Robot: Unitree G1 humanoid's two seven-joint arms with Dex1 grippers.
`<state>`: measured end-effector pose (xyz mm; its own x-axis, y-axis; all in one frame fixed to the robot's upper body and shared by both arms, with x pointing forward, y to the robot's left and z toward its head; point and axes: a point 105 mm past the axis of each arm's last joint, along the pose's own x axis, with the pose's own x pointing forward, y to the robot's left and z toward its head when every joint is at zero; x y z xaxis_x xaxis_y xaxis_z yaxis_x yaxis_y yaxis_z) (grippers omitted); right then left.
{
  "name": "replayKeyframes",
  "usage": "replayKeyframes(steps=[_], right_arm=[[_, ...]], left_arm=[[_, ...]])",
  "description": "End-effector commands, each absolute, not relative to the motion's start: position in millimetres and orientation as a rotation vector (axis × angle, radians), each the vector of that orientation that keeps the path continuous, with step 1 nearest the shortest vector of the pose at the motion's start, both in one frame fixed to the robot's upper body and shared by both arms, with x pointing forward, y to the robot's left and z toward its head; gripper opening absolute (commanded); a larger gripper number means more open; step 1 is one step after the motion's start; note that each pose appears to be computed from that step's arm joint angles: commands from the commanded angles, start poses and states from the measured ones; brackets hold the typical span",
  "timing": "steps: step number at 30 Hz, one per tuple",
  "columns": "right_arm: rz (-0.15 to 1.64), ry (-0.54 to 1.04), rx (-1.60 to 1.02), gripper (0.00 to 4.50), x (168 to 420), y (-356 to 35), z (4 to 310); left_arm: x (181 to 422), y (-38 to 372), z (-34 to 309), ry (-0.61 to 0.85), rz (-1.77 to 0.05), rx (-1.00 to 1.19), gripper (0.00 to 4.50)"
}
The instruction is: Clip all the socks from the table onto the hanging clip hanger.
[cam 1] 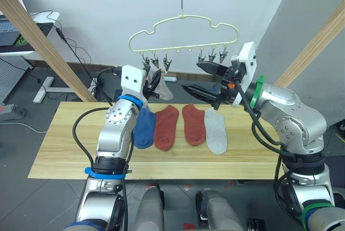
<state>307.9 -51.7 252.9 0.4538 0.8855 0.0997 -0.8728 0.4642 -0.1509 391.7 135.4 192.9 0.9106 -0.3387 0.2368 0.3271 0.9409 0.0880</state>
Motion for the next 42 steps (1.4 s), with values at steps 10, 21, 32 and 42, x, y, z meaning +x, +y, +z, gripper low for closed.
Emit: replayKeyframes(steps=[10,21,32,42], right_arm=[[1.096,-0.271,-0.102,4.5,297,-52,274],[1.092,-0.271,-0.103,4.5,297,-53,276],[1.099,-0.284,-0.099,4.5,297,-52,280],[1.096,-0.282,-0.095,4.5,297,-52,279]], left_arm=[[396,131,207,-0.324,-0.343,0.034,1.86],[401,127,210,-0.332,-0.334,0.024,1.86],[407,132,212,-0.343,-0.292,0.019,1.86],[411,130,210,-0.335,-0.299,0.011,1.86]])
